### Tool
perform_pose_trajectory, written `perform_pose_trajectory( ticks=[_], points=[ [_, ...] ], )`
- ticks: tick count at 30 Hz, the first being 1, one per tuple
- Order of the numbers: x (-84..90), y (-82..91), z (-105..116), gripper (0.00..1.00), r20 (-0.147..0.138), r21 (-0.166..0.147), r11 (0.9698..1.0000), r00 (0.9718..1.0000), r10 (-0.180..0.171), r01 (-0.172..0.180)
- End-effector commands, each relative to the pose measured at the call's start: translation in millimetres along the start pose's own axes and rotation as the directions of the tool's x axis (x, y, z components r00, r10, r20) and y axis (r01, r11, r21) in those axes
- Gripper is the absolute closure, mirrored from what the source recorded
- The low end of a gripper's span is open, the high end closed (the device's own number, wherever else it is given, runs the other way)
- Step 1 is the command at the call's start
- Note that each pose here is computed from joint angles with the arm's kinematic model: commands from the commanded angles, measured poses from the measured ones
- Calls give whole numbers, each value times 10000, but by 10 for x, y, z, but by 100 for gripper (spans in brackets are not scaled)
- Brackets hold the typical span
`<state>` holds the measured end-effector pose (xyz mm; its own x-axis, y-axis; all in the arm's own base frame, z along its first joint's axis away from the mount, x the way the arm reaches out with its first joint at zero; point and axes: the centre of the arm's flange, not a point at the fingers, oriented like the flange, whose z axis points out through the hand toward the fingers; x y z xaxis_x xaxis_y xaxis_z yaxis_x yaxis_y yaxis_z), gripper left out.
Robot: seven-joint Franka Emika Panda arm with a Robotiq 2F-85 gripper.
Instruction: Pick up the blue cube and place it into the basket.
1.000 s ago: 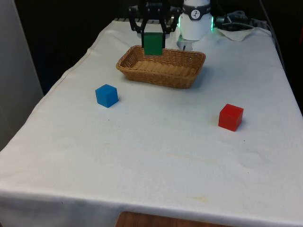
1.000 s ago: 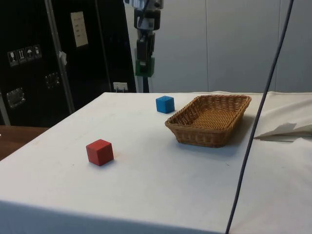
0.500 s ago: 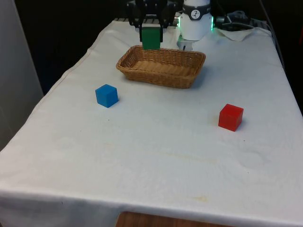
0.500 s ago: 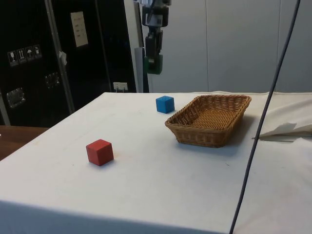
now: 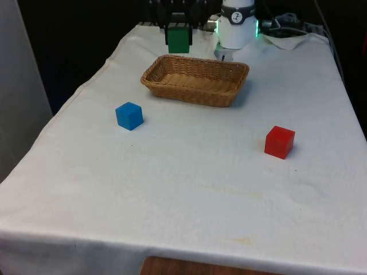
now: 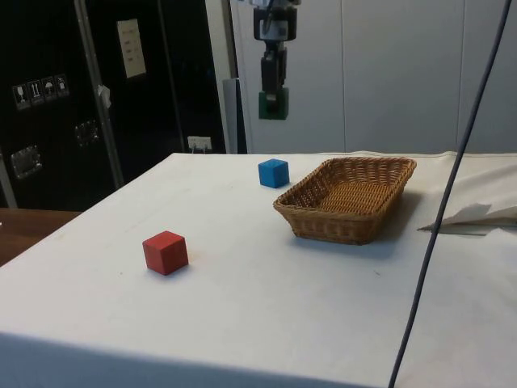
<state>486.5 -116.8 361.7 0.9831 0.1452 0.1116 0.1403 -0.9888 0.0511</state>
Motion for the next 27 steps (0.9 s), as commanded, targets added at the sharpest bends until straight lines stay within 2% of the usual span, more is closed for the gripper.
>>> perform_pose_trajectory(
  ticks=[1, 8, 9, 10, 15, 17, 18, 22, 24, 27],
  points=[
    [-60, 20, -8, 100, 90, -54, 10000, 10000, -17, 17],
    [-258, 37, -18, 100, 299, 40, 10000, 9996, -5, 4],
    [-231, 27, -7, 100, 258, 114, 9999, 9997, -4, 1],
    [-282, 31, -21, 100, 308, 50, 10000, 9995, -11, 9],
    [-437, 6, -26, 100, 422, 126, 9999, 9991, -75, 70],
    [-414, -5, -19, 100, 394, 198, 9998, 9992, -49, 41],
    [-492, -1, -30, 100, 441, 150, 9999, 9990, -78, 71],
    [-628, -24, -33, 100, 505, 212, 9997, 9987, -122, 111],
    [-614, -38, -24, 100, 489, 282, 9996, 9987, -111, 97],
    [-723, -44, -38, 100, 581, 260, 9996, 9982, -158, 143]
  ],
)
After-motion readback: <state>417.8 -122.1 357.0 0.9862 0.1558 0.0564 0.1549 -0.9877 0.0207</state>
